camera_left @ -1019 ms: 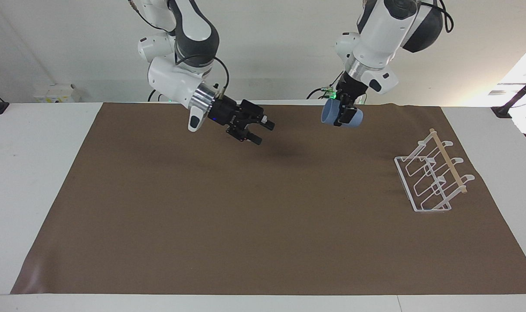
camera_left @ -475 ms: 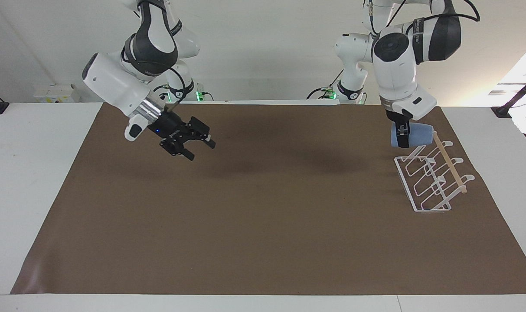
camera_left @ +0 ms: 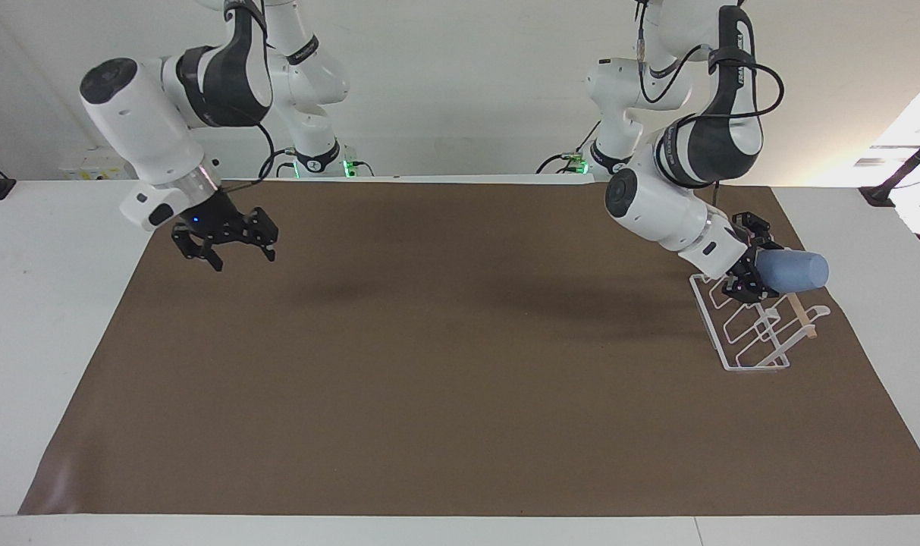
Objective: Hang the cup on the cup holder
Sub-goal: 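Carry the cup with the left gripper over the wire rack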
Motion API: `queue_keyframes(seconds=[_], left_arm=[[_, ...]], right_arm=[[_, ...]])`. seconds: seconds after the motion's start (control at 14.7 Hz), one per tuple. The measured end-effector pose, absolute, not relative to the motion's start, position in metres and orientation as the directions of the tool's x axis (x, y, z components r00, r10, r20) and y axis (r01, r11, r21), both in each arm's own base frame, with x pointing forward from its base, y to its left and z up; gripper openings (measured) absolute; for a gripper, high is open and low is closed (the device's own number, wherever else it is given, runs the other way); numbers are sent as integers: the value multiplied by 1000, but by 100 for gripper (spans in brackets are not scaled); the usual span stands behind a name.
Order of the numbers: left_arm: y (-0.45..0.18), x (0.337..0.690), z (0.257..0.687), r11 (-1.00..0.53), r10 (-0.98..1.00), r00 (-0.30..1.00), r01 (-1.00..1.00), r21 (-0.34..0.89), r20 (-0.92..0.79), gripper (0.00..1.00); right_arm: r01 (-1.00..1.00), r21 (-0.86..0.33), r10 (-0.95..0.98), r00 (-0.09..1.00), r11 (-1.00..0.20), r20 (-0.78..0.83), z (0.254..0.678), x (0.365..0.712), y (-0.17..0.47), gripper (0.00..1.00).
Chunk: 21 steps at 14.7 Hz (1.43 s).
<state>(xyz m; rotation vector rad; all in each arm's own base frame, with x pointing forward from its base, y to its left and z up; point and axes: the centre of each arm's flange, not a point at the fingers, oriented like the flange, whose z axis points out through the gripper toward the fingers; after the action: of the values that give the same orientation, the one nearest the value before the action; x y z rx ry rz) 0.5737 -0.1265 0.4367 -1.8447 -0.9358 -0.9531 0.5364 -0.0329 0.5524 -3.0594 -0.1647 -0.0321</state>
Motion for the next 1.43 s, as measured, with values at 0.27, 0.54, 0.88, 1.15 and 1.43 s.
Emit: queue_keyframes(seconds=[0.27,0.54,0.88,1.15,1.43], left_arm=[[-122,591,403,-328,114,305,910,-254,946,84],[-119,598,370,-273,92,189,949,-158,978,84],[-113,598,355,-216,78,37,976,-19,996,84],[-113,595,340,-207,72,20,978,-4,997,84],[-112,593,297,-200,65,10,980,3,998,84]], right_arm=[[95,4,95,995,-996,-18,631,514,-54,100],[109,21,108,992,-994,-62,637,512,-48,100],[122,33,118,986,-992,-114,642,520,-43,100],[94,35,88,986,-995,-139,635,525,-33,100],[73,33,67,985,-997,-156,634,523,-38,100]])
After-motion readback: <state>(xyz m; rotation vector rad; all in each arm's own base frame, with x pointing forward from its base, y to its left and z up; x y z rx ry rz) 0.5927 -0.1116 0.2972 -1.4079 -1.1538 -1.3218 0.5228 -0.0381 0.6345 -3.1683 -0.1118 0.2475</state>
